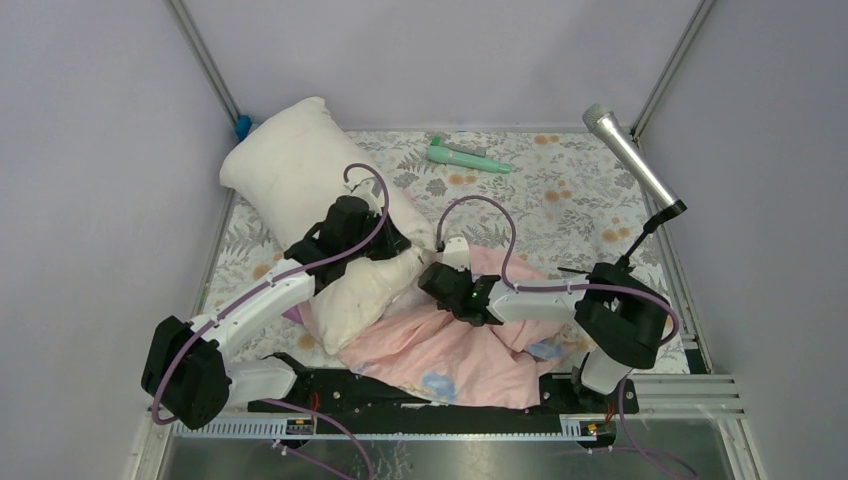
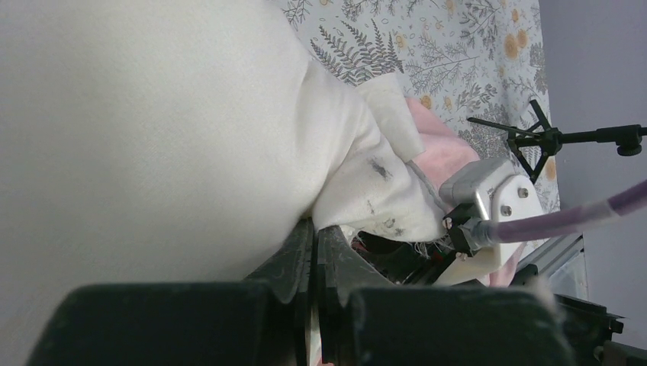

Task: Put the pillow into the pillowcase

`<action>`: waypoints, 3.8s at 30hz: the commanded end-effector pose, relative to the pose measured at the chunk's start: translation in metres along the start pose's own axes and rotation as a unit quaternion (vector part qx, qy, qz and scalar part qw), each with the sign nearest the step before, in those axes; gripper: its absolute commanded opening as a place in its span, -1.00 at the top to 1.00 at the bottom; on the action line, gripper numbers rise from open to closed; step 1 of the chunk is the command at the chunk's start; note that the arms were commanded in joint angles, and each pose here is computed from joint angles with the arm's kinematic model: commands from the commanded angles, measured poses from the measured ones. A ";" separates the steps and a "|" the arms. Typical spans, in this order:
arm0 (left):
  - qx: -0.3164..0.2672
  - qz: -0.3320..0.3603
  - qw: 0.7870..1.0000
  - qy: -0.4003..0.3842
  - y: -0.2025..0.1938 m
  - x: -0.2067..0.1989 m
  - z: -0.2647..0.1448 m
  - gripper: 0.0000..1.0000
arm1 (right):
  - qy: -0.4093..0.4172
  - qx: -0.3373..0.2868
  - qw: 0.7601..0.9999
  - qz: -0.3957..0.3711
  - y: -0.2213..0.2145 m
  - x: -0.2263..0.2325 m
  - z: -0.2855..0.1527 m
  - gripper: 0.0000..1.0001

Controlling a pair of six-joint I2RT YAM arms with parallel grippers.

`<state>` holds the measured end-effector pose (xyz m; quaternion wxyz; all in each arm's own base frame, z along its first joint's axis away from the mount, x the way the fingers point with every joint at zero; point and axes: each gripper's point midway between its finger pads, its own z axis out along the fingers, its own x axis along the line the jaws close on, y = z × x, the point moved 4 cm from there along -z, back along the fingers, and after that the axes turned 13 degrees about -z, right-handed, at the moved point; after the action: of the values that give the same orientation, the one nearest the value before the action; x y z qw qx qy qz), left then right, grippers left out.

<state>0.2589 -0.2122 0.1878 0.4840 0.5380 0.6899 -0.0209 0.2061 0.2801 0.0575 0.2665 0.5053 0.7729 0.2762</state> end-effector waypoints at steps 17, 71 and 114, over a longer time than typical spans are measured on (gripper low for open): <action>0.049 0.109 0.992 -0.044 0.002 -0.016 -0.023 1.00 | 0.066 -0.135 0.982 0.116 0.087 -0.034 -0.063 1.00; -0.001 -0.008 1.000 0.003 0.097 -0.016 0.020 -0.03 | 0.194 -0.156 0.966 0.067 0.159 0.008 -0.085 0.16; 0.014 -0.094 0.995 -0.020 0.027 -0.008 -0.048 1.00 | 0.197 0.019 0.980 -0.002 0.038 0.094 -0.058 1.00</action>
<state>0.2358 -0.1464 0.1640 0.3854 0.4880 0.7831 -0.0087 0.1609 0.3578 0.0797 0.1230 0.4632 0.8234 0.3038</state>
